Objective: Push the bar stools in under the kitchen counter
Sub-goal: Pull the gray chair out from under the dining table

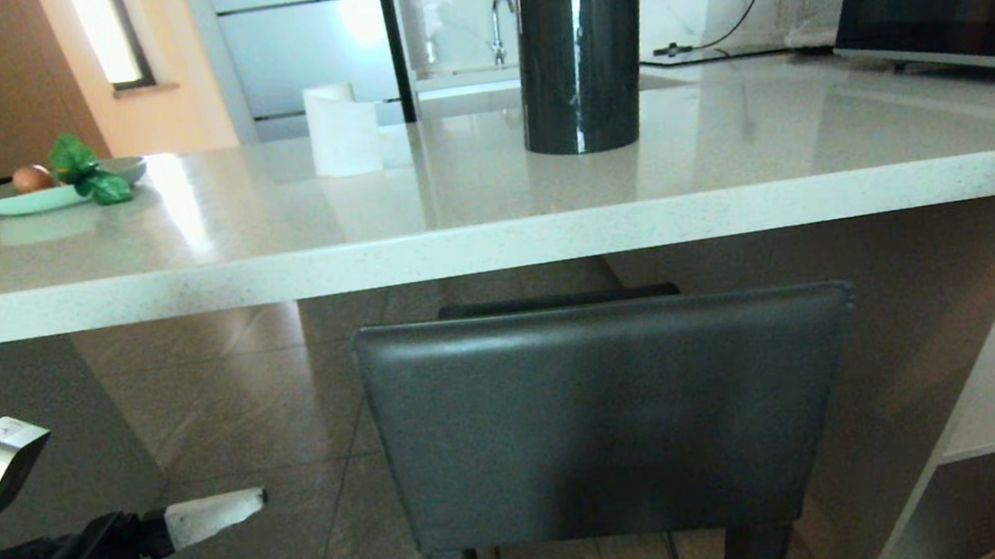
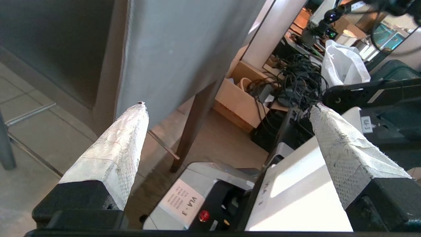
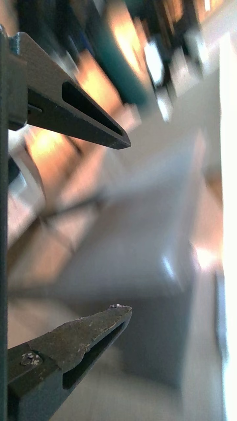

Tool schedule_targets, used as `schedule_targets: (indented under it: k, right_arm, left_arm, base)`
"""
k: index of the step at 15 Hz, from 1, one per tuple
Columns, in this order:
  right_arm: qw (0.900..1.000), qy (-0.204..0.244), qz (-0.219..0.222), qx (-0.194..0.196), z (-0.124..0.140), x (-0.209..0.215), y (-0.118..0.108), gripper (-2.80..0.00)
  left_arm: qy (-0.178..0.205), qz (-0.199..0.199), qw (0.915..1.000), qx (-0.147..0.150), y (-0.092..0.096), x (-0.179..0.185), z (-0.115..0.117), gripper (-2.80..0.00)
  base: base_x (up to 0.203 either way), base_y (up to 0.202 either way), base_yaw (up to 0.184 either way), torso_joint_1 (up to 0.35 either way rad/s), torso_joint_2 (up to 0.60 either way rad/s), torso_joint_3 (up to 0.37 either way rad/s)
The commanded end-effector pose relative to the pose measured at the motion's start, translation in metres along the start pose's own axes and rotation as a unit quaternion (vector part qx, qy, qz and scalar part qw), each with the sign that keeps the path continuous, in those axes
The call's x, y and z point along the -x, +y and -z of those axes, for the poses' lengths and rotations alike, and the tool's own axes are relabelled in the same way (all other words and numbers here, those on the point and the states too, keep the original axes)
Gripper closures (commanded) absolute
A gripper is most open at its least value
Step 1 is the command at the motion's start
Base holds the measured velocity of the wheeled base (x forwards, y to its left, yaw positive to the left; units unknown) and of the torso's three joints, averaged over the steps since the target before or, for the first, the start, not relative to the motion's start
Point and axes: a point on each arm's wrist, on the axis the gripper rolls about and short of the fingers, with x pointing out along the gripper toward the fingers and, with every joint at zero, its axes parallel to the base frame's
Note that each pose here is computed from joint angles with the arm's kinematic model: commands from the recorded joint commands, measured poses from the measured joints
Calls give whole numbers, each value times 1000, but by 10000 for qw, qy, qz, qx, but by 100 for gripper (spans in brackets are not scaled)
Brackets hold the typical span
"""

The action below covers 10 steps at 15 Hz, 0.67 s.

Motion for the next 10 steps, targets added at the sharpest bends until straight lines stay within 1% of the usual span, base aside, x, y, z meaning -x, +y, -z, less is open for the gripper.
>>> schedule_targets:
  k: [1, 3, 5, 6, 8, 10]
  right_arm:
    - [9963, 118, -738, -414, 17, 2, -6, -280]
    - [9937, 187, -877, -667, 35, 0, -7, -280]
    - [9912, 270, -1059, -749, 55, -4, -11, -280]
    - [9907, 288, -1109, -738, 58, -7, -17, -280]
    - [9908, 289, -1142, -664, 59, -13, -37, -280]
    - [9918, 263, -1155, -485, 57, -19, -57, -280]
  left_arm:
    - [33, 42, 10000, 61, 8, -3, -2, -280]
    - [100, 56, 9999, 123, 18, -8, -1, -280]
    - [174, 84, 9995, 240, 32, -14, 5, -280]
    - [190, 89, 9994, 274, 42, -17, 9, -280]
    - [196, 91, 9993, 290, 67, -25, 21, -280]
    - [206, 132, 9993, 276, 88, -33, 35, -280]
  base:
    - [0, 0, 0, 0, 0, 0]
    - [0, 0, 0, 0, 0, 0]
    - [0, 0, 0, 0, 0, 0]
    - [0, 0, 0, 0, 0, 0]
    - [0, 0, 0, 0, 0, 0]
    - [0, 0, 0, 0, 0, 0]
